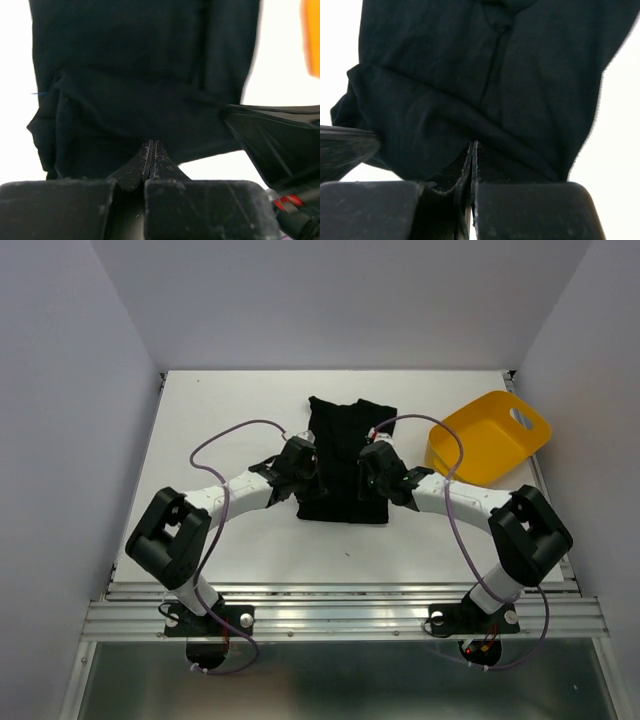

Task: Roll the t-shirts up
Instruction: Roll the T-shirt to the center of the board.

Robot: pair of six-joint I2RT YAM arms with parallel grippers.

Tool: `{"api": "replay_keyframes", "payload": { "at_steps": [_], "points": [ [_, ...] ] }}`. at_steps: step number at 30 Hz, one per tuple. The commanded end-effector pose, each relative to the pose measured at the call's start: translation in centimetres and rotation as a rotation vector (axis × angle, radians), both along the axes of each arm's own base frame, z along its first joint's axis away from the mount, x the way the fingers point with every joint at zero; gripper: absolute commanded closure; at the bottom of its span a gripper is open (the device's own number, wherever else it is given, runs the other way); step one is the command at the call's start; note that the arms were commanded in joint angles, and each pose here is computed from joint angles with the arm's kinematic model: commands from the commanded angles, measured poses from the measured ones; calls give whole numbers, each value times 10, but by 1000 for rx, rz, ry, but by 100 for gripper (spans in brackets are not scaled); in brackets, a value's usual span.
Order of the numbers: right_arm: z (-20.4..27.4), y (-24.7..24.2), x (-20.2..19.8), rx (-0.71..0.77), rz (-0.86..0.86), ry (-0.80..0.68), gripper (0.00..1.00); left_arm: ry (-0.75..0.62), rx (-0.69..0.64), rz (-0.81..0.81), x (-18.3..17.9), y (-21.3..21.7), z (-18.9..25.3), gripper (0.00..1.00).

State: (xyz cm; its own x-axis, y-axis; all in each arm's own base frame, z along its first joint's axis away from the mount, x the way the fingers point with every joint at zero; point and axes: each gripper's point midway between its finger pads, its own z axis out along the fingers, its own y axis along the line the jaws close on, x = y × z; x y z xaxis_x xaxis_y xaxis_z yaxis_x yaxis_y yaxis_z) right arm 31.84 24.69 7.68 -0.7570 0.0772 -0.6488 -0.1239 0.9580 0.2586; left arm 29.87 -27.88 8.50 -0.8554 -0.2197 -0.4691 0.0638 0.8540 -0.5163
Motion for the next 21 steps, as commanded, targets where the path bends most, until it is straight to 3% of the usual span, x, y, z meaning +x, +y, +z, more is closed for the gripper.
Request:
{"api": "replay_keyframes", "payload": {
  "at_steps": [1,9,18,21],
  "points": [
    [-11,26,5,87,39,24,99,26,-14,30,3,-3,-23,100],
    [-60,9,-1,-21,-35,122,99,76,105,87,-4,22,-63,100],
    [9,-10,14,-16,-82,-39,99,-73,150,146,16,37,-3,100],
    [21,-28,27,53,-120,-28,99,-92,144,133,16,39,12,100]
  ]
}}
